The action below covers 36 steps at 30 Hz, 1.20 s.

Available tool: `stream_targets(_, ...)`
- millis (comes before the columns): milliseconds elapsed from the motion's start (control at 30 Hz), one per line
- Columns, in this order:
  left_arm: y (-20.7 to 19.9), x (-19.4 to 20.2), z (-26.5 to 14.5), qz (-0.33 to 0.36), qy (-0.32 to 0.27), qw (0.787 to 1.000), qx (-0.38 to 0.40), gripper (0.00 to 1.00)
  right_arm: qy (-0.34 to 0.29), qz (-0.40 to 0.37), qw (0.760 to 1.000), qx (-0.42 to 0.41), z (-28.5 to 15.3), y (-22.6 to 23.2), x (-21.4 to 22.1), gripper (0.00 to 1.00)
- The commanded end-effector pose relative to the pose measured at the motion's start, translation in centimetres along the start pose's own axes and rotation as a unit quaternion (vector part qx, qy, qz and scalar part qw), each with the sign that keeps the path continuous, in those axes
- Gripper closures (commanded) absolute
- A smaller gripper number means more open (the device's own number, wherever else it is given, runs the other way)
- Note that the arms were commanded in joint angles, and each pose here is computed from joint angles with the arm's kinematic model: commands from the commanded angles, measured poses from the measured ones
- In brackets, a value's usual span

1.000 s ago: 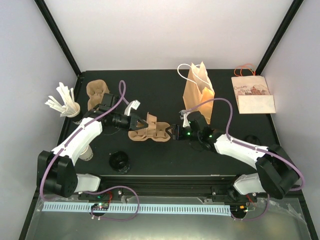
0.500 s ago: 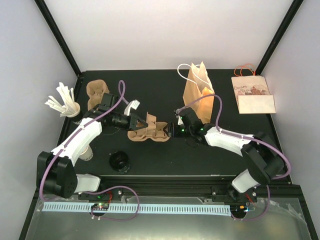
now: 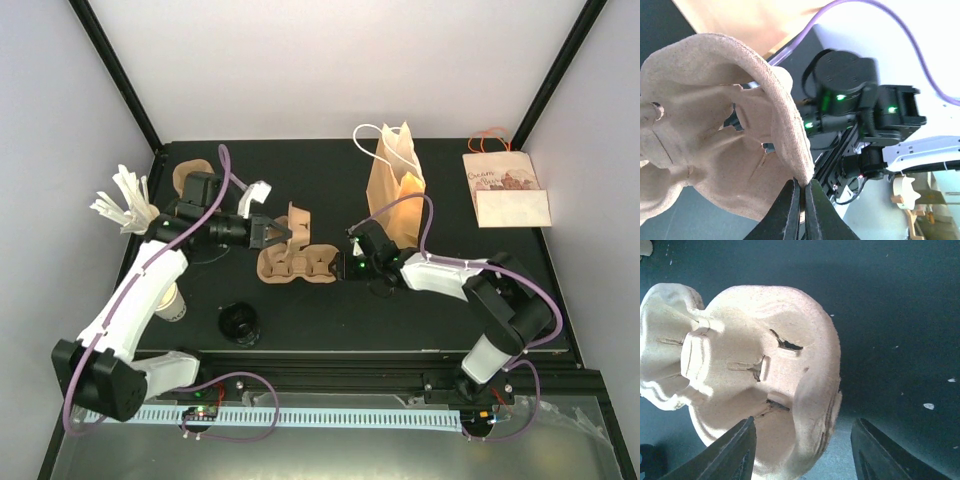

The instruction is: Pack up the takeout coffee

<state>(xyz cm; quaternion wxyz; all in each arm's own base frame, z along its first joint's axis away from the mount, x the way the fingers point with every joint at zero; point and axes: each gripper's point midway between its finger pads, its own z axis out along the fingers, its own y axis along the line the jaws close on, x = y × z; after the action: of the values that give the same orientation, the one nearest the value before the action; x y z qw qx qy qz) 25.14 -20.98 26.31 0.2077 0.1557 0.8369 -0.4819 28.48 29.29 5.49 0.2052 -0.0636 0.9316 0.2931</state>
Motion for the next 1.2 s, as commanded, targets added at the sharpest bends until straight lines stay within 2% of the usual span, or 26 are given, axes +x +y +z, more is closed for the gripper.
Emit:
stream_targets(0, -3.1, -0.8, -1.9, 0.033, -0.024, 0.999, 0.011, 0.96, -0.004, -0.003, 1.000, -0.022, 0.5, 1.1, -0.8, 0.47)
stream_targets(200, -5.3, -1.8, -3.8, 0.061, -0.054, 0.997, 0.006, 0.96, 0.000, -0.013, 0.998, -0.061, 1.0, 3.2, -0.8, 0.54)
stream_targets(333, -6.0, -3.4, -6.5, 0.094, -0.107, 0.988, -0.060, 0.96, -0.008, -0.027, 0.995, -0.092, 2.3, 7.1, -0.7, 0.52)
stream_targets(467, -6.3, -4.5, -9.8, 0.127, -0.180, 0.966, -0.136, 0.94, -0.031, -0.023, 0.989, -0.145, 4.3, 11.9, -1.6, 0.49)
stream_targets(600, -5.3, -4.4, -11.2, 0.131, -0.198, 0.953, -0.187, 0.92, -0.031, -0.063, 0.978, -0.198, 5.5, 17.4, -2.4, 0.39)
stream_targets(700, -3.9, -4.0, -10.4, 0.121, -0.176, 0.956, -0.199, 0.93, -0.061, -0.081, 0.971, -0.215, 3.1, 18.5, -3.5, 0.28)
stream_targets(767, -3.1, -3.8, -9.8, 0.118, -0.164, 0.959, -0.201, 0.93, -0.087, -0.088, 0.971, -0.203, 1.0, 17.6, -4.0, 0.24)
stream_targets(900, -1.6, -3.2, -7.8, 0.098, -0.131, 0.969, -0.186, 0.93, -0.108, -0.090, 0.976, -0.163, -2.8, 14.7, -4.0, 0.24)
stream_targets(1167, 1.3, -1.8, -0.9, 0.079, -0.035, 0.979, -0.183, 0.93, -0.115, -0.056, 0.992, 0.001, -8.1, 5.3, -3.1, 0.28)
